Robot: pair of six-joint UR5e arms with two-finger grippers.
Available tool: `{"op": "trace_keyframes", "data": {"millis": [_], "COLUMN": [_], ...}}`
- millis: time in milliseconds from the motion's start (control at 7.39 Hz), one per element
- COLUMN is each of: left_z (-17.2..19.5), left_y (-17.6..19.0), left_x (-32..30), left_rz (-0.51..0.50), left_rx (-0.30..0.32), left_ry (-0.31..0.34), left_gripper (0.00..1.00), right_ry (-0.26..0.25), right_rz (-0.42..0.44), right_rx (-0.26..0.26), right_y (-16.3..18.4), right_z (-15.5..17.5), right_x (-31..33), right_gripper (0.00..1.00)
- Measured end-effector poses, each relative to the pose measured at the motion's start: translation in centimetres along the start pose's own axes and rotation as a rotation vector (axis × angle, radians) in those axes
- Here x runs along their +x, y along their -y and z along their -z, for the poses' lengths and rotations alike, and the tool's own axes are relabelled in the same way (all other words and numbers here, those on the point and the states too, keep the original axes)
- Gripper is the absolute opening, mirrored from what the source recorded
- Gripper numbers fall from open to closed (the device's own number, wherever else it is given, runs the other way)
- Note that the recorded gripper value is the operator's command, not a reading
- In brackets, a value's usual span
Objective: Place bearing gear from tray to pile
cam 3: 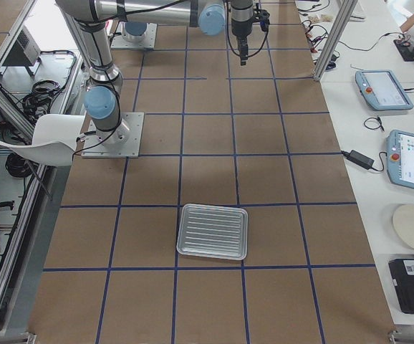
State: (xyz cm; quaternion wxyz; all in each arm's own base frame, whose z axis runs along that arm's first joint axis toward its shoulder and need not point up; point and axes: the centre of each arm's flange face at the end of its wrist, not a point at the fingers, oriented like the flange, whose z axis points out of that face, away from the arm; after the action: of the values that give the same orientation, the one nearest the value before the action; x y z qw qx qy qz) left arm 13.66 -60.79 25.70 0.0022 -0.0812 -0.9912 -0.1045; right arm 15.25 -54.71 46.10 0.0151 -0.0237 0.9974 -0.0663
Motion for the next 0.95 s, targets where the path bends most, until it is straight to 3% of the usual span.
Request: {"op": "trace_keyframes", "data": {"millis": [406,947], "left_z": [-2.3,-5.8], "left_y": [-3.7,-5.9], "left_x": [-8.2,-9.3], "left_rz": [0.016,0.04], "left_rx": [-0.021,-0.073], "left_ry": [-0.042,-0.089], "left_gripper": [0.0,0.0], "right_ry": [-0.003,-0.012], "right_rz": [0.0,0.01], "right_rx": [0.003,0.015], "right_y": [0.0,0.2], "right_z": [0.1,0.2], "right_x": [0.1,0.4], "right_gripper": [1.0,1.0]}}
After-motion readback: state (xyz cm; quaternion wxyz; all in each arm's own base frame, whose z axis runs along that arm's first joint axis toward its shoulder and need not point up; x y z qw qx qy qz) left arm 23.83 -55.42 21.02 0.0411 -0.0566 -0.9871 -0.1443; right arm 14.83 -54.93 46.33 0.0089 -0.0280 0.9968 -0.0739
